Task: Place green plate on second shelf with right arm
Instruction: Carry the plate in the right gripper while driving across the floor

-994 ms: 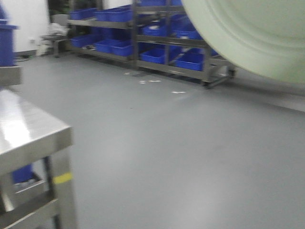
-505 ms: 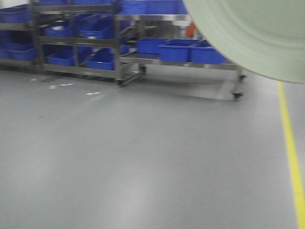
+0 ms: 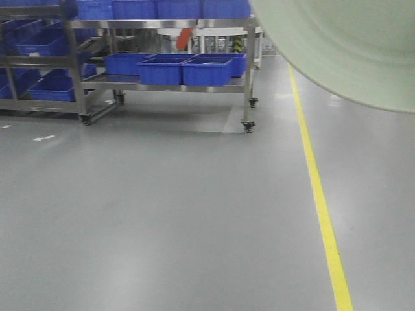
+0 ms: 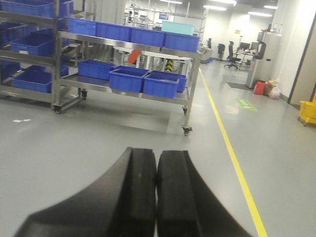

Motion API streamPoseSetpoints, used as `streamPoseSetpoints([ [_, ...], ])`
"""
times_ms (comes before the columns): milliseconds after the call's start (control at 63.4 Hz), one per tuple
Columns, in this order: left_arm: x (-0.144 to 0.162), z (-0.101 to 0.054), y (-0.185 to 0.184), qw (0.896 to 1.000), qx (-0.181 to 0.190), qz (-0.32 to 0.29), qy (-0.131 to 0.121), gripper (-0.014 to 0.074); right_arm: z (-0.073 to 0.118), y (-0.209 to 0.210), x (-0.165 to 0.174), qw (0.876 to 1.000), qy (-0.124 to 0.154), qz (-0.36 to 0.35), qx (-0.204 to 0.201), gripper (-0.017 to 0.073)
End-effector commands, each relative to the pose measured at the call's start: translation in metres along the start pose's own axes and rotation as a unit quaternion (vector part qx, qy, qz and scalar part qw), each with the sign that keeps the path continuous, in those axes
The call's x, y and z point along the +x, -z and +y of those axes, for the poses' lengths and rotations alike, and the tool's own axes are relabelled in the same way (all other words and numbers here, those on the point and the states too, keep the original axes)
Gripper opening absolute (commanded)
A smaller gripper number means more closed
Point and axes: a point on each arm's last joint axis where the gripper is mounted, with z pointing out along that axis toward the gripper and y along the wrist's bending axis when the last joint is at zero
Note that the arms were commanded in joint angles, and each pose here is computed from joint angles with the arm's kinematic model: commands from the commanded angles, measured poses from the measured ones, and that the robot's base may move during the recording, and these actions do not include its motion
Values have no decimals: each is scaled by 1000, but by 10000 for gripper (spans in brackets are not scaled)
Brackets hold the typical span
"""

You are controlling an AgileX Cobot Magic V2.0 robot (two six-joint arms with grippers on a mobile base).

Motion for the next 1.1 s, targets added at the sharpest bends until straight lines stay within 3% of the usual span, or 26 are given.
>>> streamPoseSetpoints([
  [0,6,1,1,1000,7,-26,5,130,0,0,-22,997,-5,-75,-2,56],
  [1089,6,1,1,1000,7,-26,5,130,0,0,-22,997,-5,-75,-2,56],
])
